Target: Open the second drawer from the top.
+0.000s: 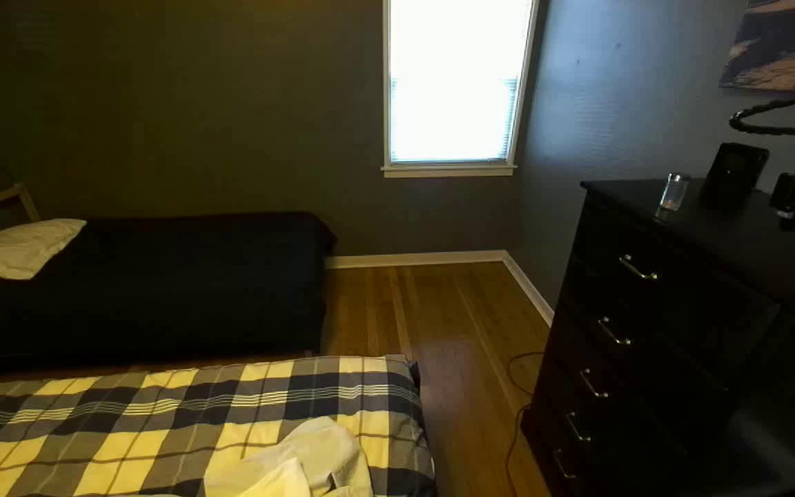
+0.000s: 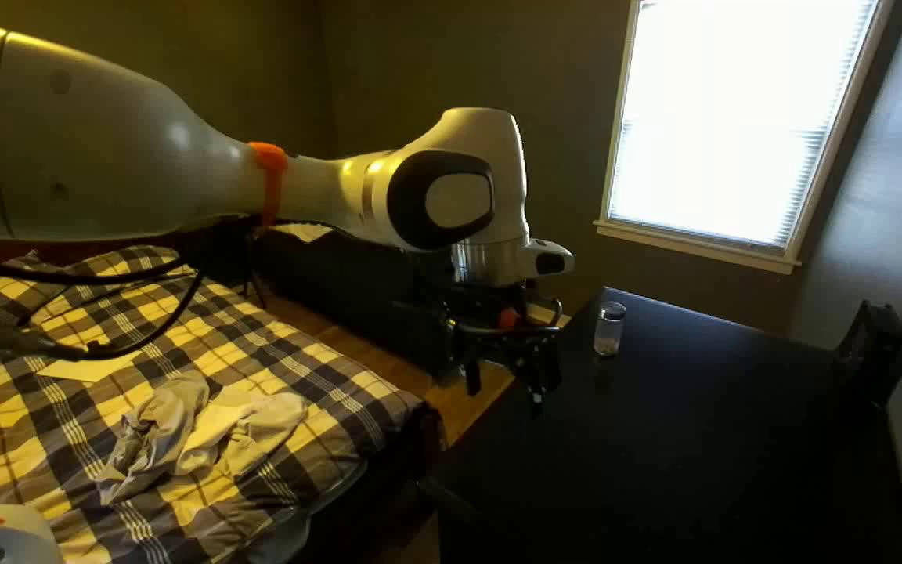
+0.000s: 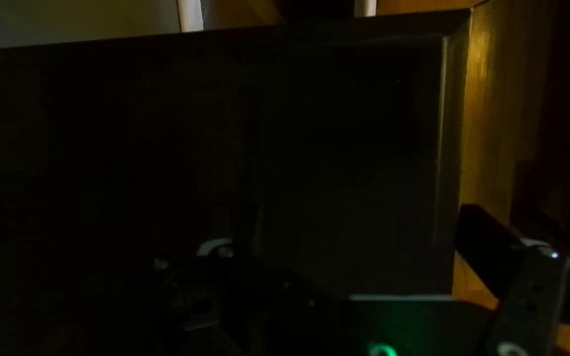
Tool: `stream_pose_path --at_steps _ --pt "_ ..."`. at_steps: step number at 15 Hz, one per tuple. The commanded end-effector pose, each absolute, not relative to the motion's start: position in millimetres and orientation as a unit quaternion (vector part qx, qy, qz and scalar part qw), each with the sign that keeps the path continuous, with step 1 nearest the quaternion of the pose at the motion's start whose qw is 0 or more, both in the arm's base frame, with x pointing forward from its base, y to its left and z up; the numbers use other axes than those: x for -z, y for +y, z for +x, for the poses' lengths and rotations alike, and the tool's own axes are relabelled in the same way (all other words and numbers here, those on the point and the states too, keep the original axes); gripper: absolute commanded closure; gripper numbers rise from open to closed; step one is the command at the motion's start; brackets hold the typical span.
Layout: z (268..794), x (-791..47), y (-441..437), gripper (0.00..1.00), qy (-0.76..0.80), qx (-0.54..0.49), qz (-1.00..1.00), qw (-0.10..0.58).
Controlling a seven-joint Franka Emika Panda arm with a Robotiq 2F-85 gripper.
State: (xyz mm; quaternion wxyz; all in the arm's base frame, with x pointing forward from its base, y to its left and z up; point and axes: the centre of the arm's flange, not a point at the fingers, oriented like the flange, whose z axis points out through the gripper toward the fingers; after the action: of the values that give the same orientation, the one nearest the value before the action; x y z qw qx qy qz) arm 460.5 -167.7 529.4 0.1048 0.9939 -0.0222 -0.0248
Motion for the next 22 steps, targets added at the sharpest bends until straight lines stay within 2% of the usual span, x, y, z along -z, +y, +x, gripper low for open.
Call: stream_pose_path --at_steps 1,12,17,22 --pt "460.5 -529.4 -167.7 0.00 -0.022 0.025 0.994 0.105" --pt "471.2 -526.9 -152.3 0.00 -0.012 0.026 0.994 0.109" --pt "492.9 -519.3 -48.2 0.00 0.016 0.022 0.991 0.130" --pt "505.5 -493.6 56.3 0.00 -0.068 -0.019 0.986 0.149"
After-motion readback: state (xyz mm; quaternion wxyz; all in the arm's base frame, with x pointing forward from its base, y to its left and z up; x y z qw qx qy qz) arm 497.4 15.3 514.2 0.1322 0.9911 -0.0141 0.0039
